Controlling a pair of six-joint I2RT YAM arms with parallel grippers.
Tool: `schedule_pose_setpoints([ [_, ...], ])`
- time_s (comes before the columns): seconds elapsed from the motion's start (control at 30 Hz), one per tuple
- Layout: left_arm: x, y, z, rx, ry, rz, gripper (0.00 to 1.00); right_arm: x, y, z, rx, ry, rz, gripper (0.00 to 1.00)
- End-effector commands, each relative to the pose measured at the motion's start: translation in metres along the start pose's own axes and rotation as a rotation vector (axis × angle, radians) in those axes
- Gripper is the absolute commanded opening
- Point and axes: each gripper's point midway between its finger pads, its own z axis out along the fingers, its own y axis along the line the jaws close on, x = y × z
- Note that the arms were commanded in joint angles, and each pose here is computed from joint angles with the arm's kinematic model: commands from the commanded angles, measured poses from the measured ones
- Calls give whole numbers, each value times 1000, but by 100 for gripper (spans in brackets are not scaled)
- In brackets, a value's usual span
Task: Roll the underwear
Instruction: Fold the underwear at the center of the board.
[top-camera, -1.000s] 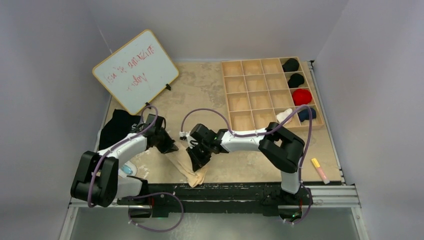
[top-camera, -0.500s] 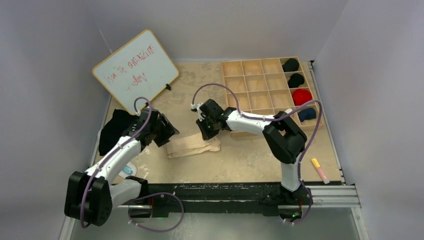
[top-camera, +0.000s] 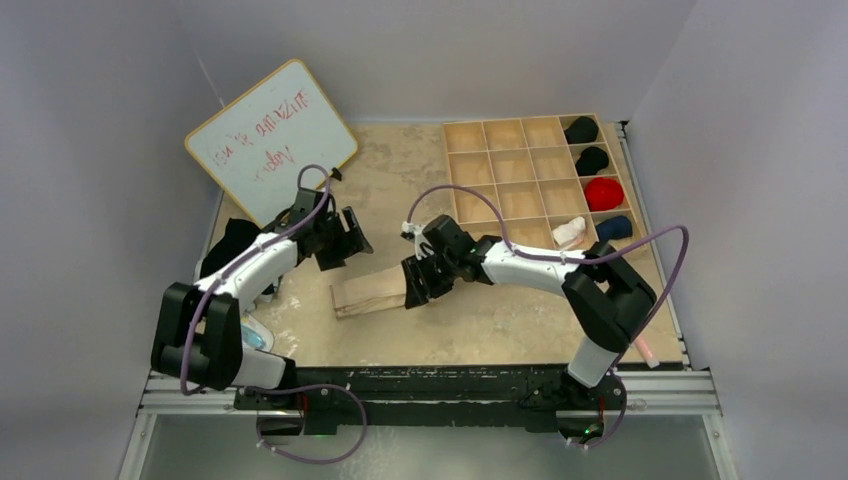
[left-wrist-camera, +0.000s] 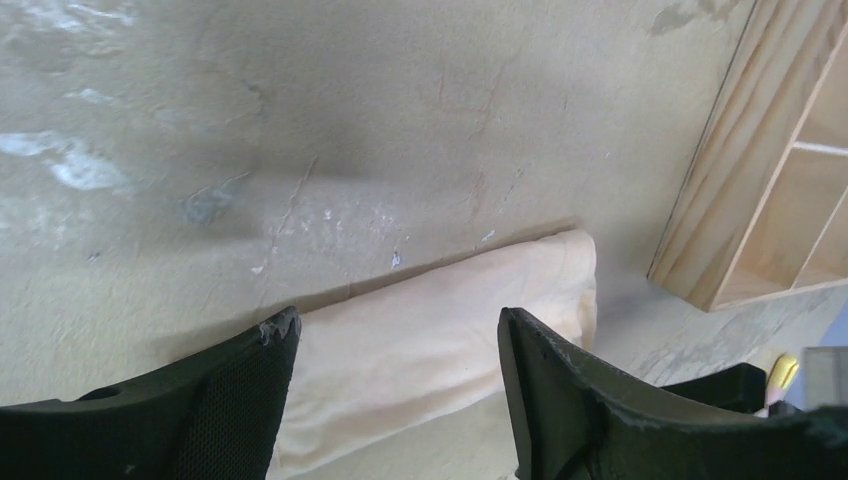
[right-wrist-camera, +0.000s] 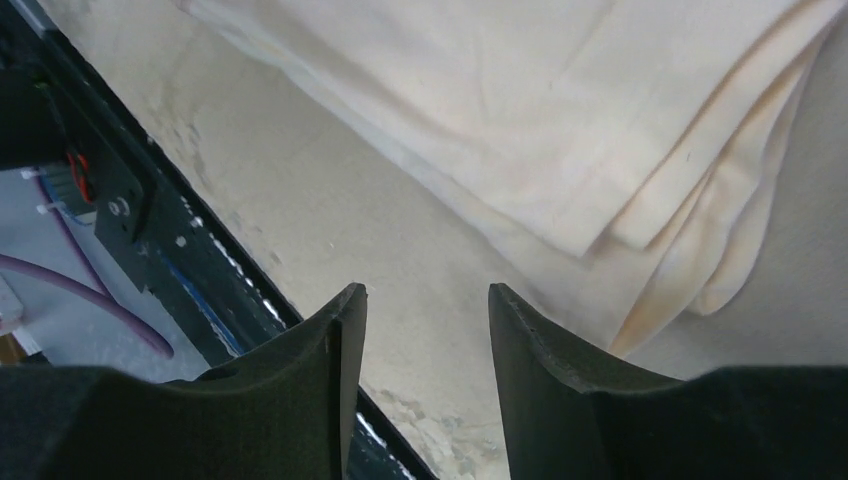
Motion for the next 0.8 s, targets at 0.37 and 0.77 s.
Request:
schedule_pose_setpoints([
  [0.37,34,27,41,-33,151,47,70,22,-17,22,9,45,205,68],
  [0.77,77,38,32,22,192,-95,68,-54,-47,22,-89,-25,217,71],
])
